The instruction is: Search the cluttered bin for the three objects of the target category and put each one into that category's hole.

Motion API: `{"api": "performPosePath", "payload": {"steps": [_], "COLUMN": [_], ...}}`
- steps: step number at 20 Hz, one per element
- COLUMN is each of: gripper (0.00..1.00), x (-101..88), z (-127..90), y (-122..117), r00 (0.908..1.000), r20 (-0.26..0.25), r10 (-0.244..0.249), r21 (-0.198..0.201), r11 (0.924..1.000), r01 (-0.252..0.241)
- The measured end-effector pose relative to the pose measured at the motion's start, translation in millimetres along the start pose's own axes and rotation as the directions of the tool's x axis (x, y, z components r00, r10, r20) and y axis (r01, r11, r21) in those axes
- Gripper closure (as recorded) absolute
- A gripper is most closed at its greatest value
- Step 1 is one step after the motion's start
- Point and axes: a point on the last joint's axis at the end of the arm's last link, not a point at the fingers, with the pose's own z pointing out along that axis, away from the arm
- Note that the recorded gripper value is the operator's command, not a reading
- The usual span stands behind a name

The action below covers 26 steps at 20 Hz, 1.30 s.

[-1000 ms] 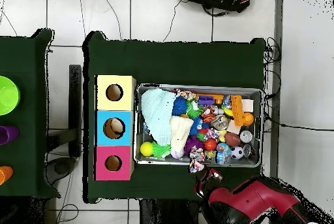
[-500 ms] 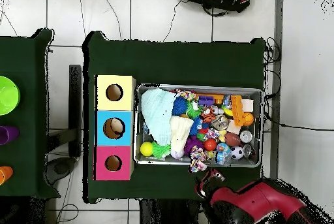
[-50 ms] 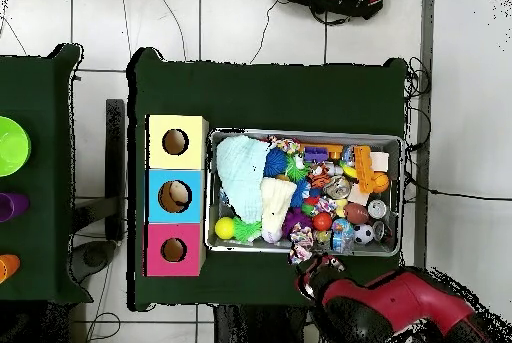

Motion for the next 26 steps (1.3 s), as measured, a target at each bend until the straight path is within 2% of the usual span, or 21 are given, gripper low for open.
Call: {"api": "performPosePath", "payload": {"steps": [4,6,8,11,14,19,21,26], "gripper": [0.00,0.00,0.00,0.00,0.00,0.00,0.00,0.00], "x": [-26.6,-39.2,-49.5,-75.4,-86.2,-97.1,-99.1,-97.8], "z": [0,3,6,13,12,3,-2,-16], "y": [7,14,20,37,41,38,35,21], "r00": [0.9993,0.9973,0.9949,0.9856,0.9833,0.9859,0.9891,0.9980], "r20": [-0.016,-0.018,-0.019,-0.021,-0.026,-0.039,-0.042,-0.042], "r10": [-0.034,-0.071,-0.099,-0.168,-0.180,-0.163,-0.141,-0.047], "r21": [-0.019,-0.027,-0.035,-0.053,-0.055,-0.042,-0.039,-0.031], "r11": [0.9992,0.9972,0.9945,0.9846,0.9824,0.9860,0.9894,0.9985], "r01": [0.034,0.070,0.099,0.167,0.178,0.161,0.139,0.046]}}
